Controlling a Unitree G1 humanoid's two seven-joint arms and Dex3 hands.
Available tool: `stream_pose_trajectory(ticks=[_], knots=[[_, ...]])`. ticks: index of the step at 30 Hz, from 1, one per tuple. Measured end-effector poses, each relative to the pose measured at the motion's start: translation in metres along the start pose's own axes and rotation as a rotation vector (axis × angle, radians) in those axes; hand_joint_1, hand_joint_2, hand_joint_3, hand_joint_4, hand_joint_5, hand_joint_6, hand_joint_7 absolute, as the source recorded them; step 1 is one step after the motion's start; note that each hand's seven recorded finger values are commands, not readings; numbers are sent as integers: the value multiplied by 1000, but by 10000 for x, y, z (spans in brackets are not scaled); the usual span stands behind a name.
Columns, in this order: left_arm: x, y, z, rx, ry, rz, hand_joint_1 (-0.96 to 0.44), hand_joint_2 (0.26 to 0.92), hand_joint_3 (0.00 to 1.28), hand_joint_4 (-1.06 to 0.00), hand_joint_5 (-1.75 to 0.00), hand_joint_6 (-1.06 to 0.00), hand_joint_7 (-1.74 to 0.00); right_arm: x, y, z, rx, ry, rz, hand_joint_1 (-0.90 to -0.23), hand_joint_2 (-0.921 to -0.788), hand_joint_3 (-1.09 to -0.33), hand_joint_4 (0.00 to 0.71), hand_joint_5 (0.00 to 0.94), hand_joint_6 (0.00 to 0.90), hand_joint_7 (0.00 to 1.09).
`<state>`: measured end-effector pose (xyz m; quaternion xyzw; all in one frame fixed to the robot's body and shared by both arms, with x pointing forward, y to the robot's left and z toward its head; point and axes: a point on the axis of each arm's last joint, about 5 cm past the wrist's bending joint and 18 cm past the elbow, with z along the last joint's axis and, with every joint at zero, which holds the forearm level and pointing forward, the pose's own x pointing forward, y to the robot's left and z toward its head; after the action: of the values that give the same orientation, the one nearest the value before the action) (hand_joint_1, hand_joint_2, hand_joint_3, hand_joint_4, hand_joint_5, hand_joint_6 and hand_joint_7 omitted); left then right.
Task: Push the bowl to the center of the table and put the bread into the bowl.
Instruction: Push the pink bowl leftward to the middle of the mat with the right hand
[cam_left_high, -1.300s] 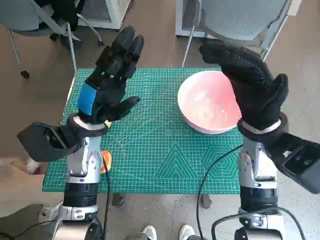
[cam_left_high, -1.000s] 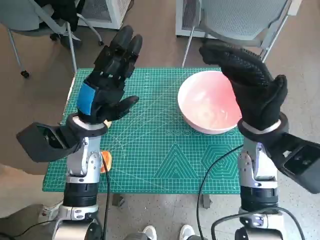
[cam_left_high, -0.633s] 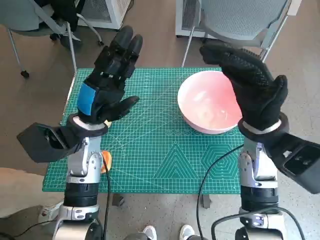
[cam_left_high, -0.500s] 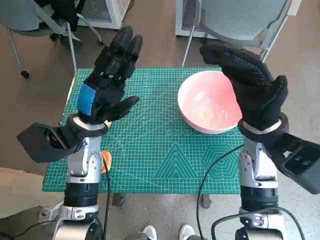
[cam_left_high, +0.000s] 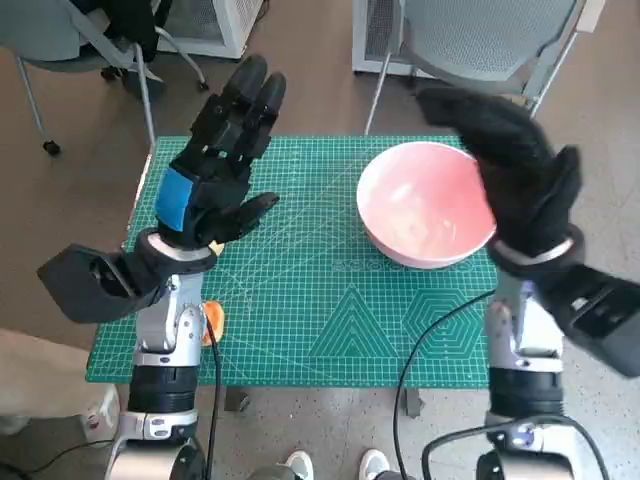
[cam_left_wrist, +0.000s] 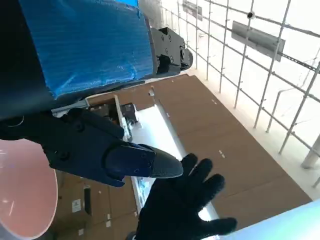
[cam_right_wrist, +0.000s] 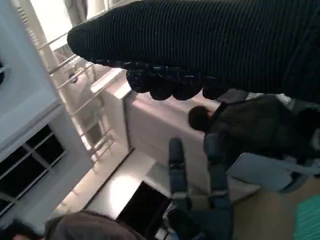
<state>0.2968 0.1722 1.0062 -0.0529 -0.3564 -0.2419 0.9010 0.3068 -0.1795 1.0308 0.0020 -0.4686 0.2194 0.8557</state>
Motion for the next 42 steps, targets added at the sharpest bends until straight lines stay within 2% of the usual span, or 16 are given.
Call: stream_pose_trajectory(ticks=[7, 14, 18, 22, 27, 36, 42], knots=[[-7, 4, -10, 0, 1, 4, -637, 921, 171, -43, 0, -196, -57, -15, -111, -40, -28, 20, -41, -663, -921, -813, 77, 0, 21, 292], [-16, 1, -30, -5, 7, 1, -639, 921, 171, -43, 0, -196, -55, -110, -363, -109, -110, 131, -192, -664, -921, -839, 59, 0, 10, 284], [-22, 11, -30, -2, 6, 5, -638, 921, 171, -43, 0, -195, -54, -140, -412, -155, -129, 178, -248, -665, -921, -854, 55, 0, 5, 280], [-23, 2, -44, -4, 11, 3, -636, 921, 172, -43, 0, -195, -53, -187, -466, -224, -134, 276, -317, -662, -921, -865, 50, 0, 1, 267], [-30, 4, -53, -2, 14, 5, -641, 921, 173, -43, 0, -195, -53, -261, -511, -283, -140, 383, -366, -668, -921, -875, 38, 0, 0, 213], [-31, 7, -51, 0, 13, 5, -644, 921, 174, -43, 0, -195, -50, -354, -526, -353, -126, 508, -402, -651, -921, -918, 7, 0, -1, 159], [-31, 8, -51, 0, 13, 5, -643, 921, 175, -42, 0, -194, -49, -423, -528, -405, -99, 616, -431, -636, -921, -951, 0, -1, -1, 147]])
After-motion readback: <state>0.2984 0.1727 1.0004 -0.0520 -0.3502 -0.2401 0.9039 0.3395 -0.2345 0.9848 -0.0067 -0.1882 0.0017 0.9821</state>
